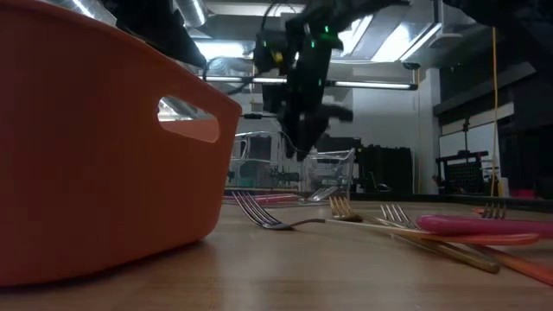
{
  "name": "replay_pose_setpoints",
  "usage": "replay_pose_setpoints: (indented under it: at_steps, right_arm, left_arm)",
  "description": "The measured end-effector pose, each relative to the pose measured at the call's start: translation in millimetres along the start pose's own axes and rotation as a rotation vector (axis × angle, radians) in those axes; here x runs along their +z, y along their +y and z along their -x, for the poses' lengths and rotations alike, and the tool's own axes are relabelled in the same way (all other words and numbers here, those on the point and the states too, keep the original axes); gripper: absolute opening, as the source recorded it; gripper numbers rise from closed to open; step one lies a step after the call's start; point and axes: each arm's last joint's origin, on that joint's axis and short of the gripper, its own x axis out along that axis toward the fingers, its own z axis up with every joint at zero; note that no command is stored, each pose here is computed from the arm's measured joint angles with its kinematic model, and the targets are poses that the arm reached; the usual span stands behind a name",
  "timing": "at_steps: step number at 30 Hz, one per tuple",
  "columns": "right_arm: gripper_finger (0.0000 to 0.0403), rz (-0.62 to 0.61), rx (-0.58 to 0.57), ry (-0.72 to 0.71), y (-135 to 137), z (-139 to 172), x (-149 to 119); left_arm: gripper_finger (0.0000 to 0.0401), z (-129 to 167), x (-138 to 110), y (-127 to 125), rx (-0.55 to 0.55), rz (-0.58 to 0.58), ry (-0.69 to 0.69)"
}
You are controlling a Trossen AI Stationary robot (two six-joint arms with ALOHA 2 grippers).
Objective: Sort silverware by color (type)
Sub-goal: Put the orange fork into the blue bin
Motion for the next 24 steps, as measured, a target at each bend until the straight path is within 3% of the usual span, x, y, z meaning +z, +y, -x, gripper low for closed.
replay_pose_setpoints:
  at_steps: [6,11,15,24]
  right_arm:
    - [0.0120,-0.127,-0.014,0.056,2.4,45.2,11.2]
    - [0.0120,-0.303,0.015,0.100,11.1,73.6,14.5]
    - [0.0120,-0.410,0.068,0.174,25.3,88.5,15.3]
    - [0.0120,-0.538,0.049,0.141,68.0,120.6,19.4]
  left_arm:
    - [0.0047,0.0,0.0,0.1,0.001,-0.002,0.000]
    - [0.0047,0.0,0.1,0.1,0.001,-0.005,0.000]
    - [0.0047,0.0,0.1,0.2,0.005,-0.007,-0.001]
    - [0.0047,-0.1,1.8,3.6,0.113,-0.001,-0.033]
